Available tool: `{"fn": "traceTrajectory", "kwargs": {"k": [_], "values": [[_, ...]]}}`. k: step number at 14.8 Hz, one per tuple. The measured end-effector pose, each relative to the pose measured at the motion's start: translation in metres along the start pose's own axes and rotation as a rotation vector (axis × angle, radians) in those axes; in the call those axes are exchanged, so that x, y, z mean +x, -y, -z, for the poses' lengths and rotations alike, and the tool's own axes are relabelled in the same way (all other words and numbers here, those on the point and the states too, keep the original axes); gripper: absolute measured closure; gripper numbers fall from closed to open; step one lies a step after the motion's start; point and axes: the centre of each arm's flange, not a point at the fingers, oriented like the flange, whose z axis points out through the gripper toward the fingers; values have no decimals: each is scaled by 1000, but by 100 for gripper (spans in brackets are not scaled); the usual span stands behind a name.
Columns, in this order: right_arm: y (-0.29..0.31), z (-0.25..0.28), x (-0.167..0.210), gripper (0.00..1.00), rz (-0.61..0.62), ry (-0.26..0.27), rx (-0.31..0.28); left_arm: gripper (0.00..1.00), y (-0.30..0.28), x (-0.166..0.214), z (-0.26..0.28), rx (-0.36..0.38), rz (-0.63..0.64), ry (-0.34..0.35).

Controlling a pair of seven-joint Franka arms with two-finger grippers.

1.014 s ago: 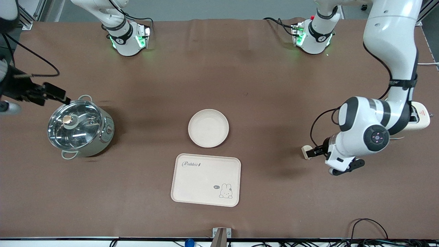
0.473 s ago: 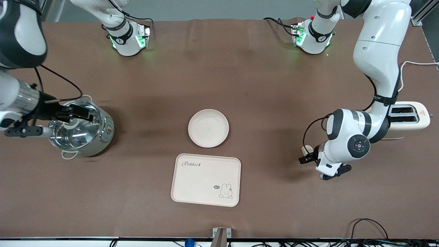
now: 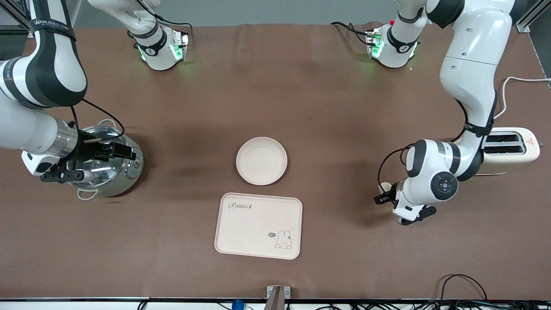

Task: Place bun in plate and plate on tray
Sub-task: 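Carry the bun over the plate while the right gripper approaches the plate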

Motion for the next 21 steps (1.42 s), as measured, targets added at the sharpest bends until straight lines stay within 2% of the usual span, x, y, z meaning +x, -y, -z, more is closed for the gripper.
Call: {"fn": "traceTrajectory", "kwargs": {"k": [3,4,7,8,11,13,15,18,21], "values": [[10,-13,0,0,8,0,17,33,5,-7,-16,17,0,29],[18,-26,-1,0,9,-2,35,41,3,-8,-16,10,1,27],[40,-76,-8,0,-14,-12,80,72,-5,-14,-13,4,-12,37],[50,-91,-11,0,-25,-18,93,74,-14,-21,-11,-4,-18,52],[89,-137,-25,0,-60,-50,105,74,-72,-55,10,-64,32,64],[109,-170,-35,0,-81,-53,126,74,-121,-87,29,-110,57,72],[125,-207,-45,0,-99,-59,145,74,-167,-124,38,-123,63,72],[155,-265,-61,0,-115,-67,156,73,-241,-189,33,-148,88,63],[186,-310,-77,0,-124,-92,161,73,-290,-232,7,-232,124,42]]}}
